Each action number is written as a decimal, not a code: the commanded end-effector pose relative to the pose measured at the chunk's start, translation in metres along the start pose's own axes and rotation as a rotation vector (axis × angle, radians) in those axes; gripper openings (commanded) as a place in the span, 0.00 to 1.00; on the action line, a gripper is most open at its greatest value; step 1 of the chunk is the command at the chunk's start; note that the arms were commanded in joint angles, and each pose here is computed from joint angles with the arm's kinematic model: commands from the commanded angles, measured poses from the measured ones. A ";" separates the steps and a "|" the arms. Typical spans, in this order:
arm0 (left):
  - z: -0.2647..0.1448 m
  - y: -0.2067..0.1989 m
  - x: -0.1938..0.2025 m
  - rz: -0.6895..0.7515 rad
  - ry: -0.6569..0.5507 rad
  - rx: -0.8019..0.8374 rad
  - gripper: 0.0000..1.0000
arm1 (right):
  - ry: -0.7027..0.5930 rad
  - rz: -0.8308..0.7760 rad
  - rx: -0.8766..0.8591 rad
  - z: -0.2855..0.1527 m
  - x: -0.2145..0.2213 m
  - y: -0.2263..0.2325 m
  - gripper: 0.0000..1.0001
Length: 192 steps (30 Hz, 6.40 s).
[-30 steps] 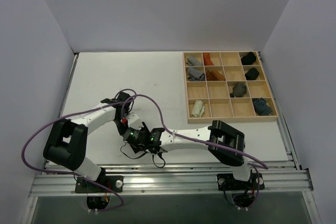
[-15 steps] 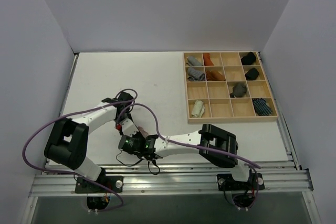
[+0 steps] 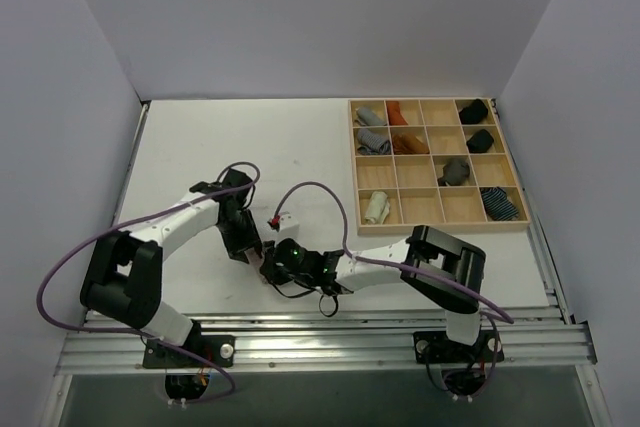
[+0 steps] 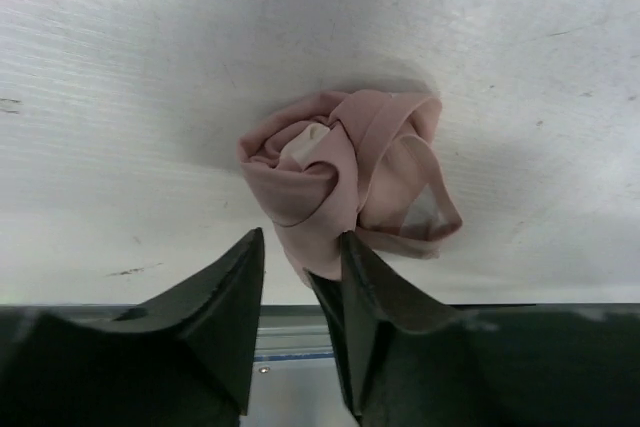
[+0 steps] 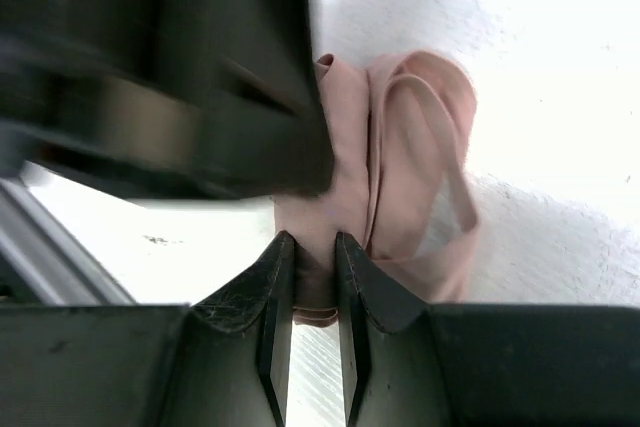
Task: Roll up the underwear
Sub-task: Roll the underwear, then place the rolled underwear into the container
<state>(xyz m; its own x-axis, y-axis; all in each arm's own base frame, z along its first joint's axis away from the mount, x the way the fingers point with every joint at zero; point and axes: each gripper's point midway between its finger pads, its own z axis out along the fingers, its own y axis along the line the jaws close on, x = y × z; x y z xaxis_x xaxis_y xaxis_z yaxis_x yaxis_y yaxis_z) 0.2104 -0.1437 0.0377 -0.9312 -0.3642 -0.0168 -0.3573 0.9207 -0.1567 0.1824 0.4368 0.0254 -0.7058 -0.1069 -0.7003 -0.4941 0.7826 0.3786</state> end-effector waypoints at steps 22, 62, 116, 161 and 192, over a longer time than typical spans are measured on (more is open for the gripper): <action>-0.010 -0.021 -0.025 0.122 -0.187 0.202 0.51 | 0.309 0.293 0.024 -0.009 0.130 -0.100 0.00; 0.018 0.001 0.003 0.181 -0.057 -0.138 0.03 | 0.146 0.094 -0.104 -0.021 -0.012 -0.014 0.65; -0.029 0.005 -0.013 -0.004 -0.050 -0.041 0.45 | 0.189 -0.065 0.228 -0.025 0.108 -0.057 0.00; 0.043 0.020 0.019 0.066 -0.040 0.042 0.15 | 0.092 0.085 0.069 -0.034 0.019 -0.018 0.53; 0.018 -0.008 0.008 0.042 -0.071 0.059 0.21 | 0.176 0.194 0.108 -0.040 0.048 -0.052 0.04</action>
<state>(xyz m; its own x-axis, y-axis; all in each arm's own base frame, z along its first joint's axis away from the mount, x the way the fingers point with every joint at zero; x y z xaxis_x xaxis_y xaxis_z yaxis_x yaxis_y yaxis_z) 0.2121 -0.1780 0.0292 -0.9427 -0.3230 -0.0838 -0.2781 0.8993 -0.3376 0.1628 0.4015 0.0224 -0.8363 -0.0141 -0.5480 -0.3420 0.7948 0.5014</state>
